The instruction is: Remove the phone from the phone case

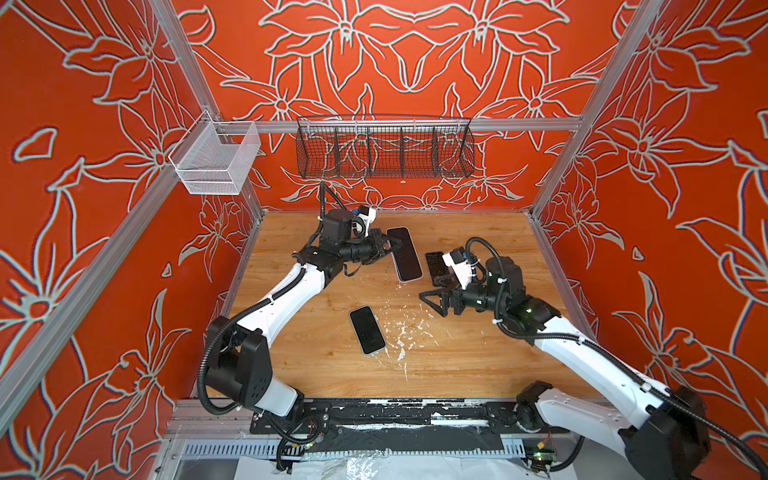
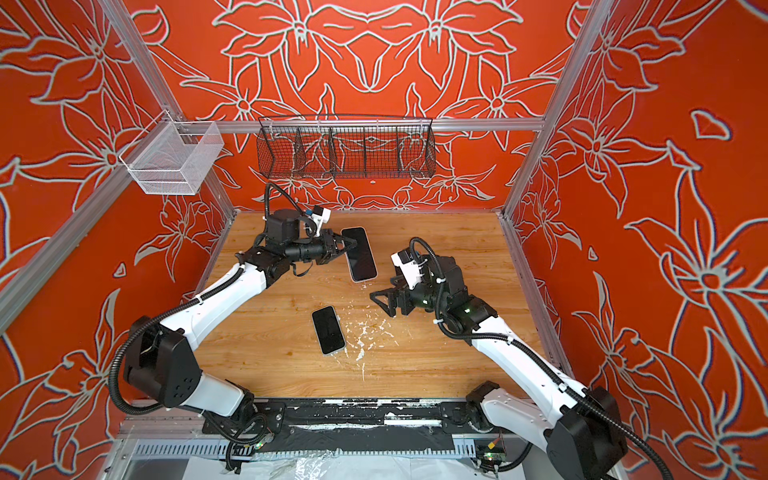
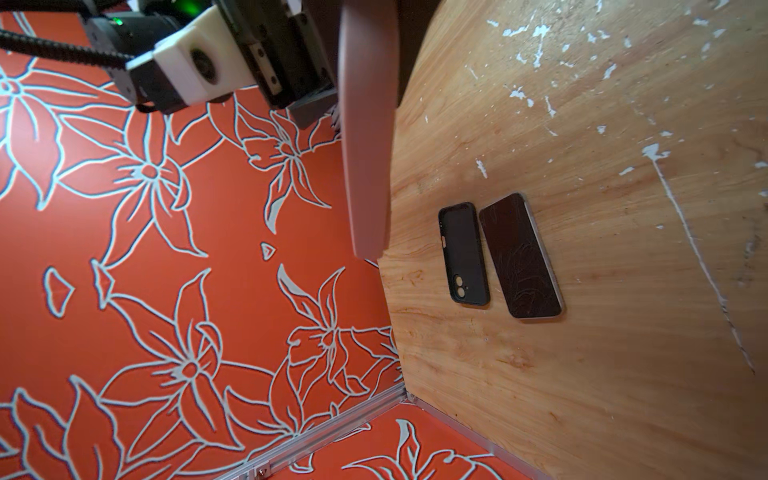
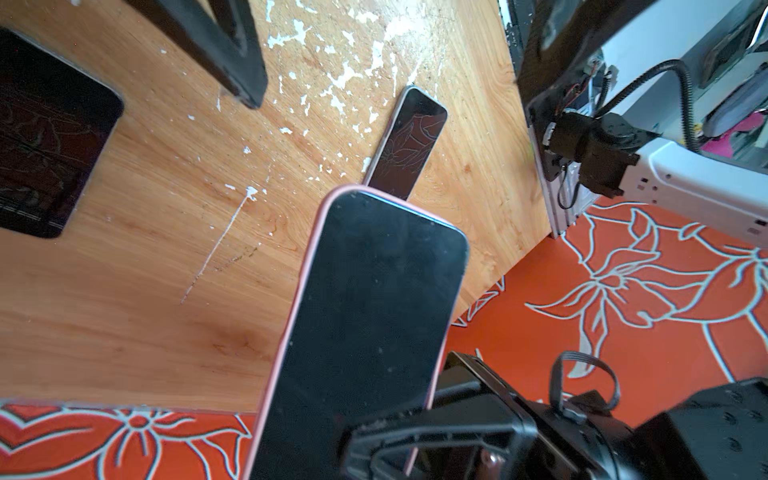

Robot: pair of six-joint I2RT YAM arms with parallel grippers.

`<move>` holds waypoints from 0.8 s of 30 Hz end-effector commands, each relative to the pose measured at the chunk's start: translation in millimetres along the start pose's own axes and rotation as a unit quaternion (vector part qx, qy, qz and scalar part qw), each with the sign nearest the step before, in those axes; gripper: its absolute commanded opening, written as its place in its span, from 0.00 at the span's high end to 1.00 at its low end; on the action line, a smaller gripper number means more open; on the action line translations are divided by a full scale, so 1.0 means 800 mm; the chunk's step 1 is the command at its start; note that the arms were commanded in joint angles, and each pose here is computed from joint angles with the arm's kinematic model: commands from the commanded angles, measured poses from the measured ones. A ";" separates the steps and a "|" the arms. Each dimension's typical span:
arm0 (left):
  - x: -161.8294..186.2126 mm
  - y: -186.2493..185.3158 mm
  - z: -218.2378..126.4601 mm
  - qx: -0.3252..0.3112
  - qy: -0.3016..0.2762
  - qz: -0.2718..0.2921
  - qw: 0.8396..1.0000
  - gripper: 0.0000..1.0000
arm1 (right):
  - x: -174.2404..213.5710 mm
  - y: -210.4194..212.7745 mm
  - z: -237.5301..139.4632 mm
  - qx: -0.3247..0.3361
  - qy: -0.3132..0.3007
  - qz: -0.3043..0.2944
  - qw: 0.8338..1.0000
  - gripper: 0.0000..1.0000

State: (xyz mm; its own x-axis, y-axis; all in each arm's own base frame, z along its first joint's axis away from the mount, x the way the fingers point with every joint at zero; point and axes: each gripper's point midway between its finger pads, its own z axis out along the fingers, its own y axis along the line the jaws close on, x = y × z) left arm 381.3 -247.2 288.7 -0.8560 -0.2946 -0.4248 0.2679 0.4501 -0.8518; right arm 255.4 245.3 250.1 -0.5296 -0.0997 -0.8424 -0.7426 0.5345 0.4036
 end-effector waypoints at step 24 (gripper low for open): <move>-0.002 -0.035 -0.062 0.107 0.099 0.177 0.973 1.00 | -0.002 0.032 0.019 -0.141 0.098 -0.049 0.984 0.20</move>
State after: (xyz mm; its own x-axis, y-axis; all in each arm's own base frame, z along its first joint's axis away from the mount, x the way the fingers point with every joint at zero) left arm 365.4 -209.0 310.3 -0.7938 -0.0138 -0.6080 0.5591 0.3768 -0.7385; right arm 252.2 266.0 243.8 -0.5458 -0.3063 -0.7799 -0.8280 0.3397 0.4460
